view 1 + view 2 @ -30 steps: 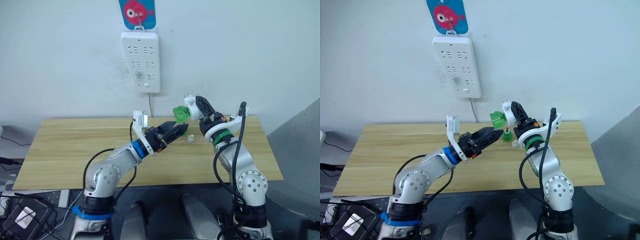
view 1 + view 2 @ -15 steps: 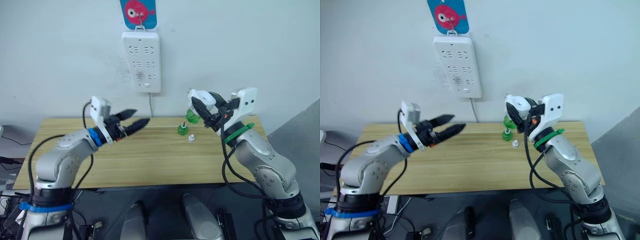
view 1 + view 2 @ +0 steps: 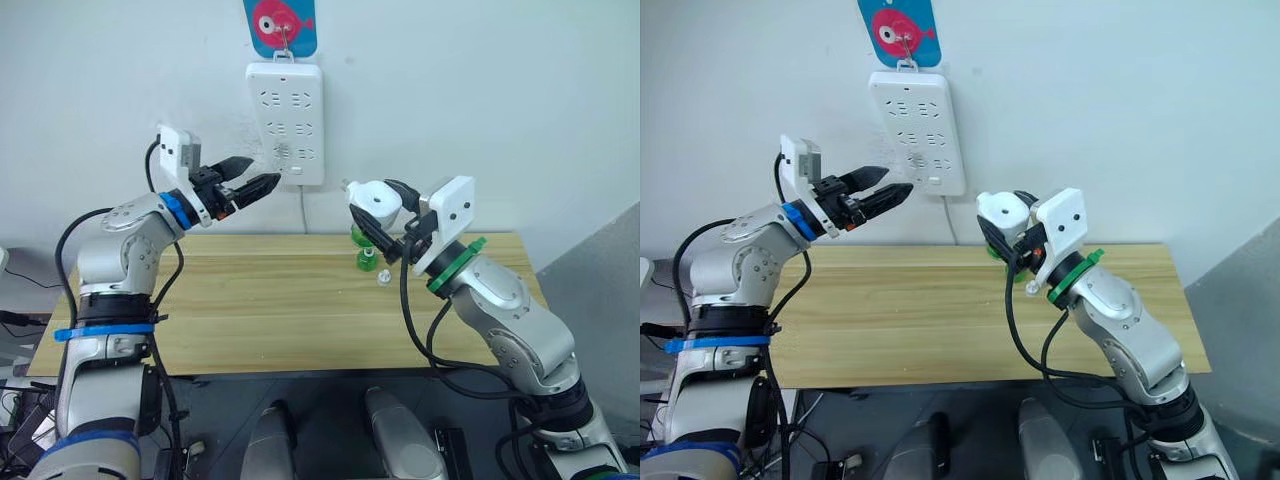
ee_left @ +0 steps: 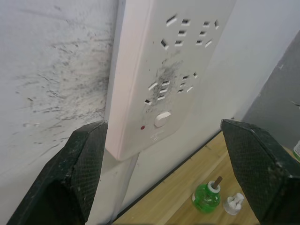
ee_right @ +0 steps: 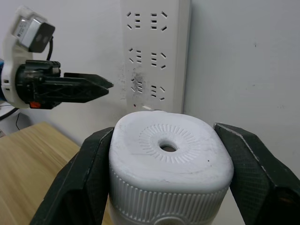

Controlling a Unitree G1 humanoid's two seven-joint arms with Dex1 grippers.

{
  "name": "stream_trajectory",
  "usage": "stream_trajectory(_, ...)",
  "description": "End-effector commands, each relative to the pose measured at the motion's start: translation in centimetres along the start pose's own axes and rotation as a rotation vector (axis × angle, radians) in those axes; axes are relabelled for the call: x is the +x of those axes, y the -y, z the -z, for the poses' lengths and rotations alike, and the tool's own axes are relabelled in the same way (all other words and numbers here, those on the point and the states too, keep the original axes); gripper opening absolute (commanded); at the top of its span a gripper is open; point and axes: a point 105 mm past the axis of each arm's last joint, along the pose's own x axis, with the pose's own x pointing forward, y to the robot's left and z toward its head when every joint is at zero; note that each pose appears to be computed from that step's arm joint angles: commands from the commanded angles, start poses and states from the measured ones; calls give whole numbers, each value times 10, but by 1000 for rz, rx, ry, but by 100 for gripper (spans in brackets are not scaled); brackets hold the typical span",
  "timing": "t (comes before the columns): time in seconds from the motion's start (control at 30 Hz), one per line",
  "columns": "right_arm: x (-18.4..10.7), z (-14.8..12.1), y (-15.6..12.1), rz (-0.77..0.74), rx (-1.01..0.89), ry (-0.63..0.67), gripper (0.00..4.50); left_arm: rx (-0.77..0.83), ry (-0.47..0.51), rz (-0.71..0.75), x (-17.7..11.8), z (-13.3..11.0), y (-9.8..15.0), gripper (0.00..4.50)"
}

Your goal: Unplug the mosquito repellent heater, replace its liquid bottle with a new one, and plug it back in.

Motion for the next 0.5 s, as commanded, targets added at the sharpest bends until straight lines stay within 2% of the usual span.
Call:
stream_trajectory(0.03, 0, -15, -4, -15, -22, 53, 304, 59, 30, 43, 11, -12, 3, 411)
stream_trajectory(0.4, -3, -13, -8, -27, -21, 43, 304, 69, 75, 123, 36, -21, 11, 411)
stream_trajectory(0.5, -3, -14, -9, -27, -20, 41, 304, 88, 89, 89, 35, -26, 4, 411)
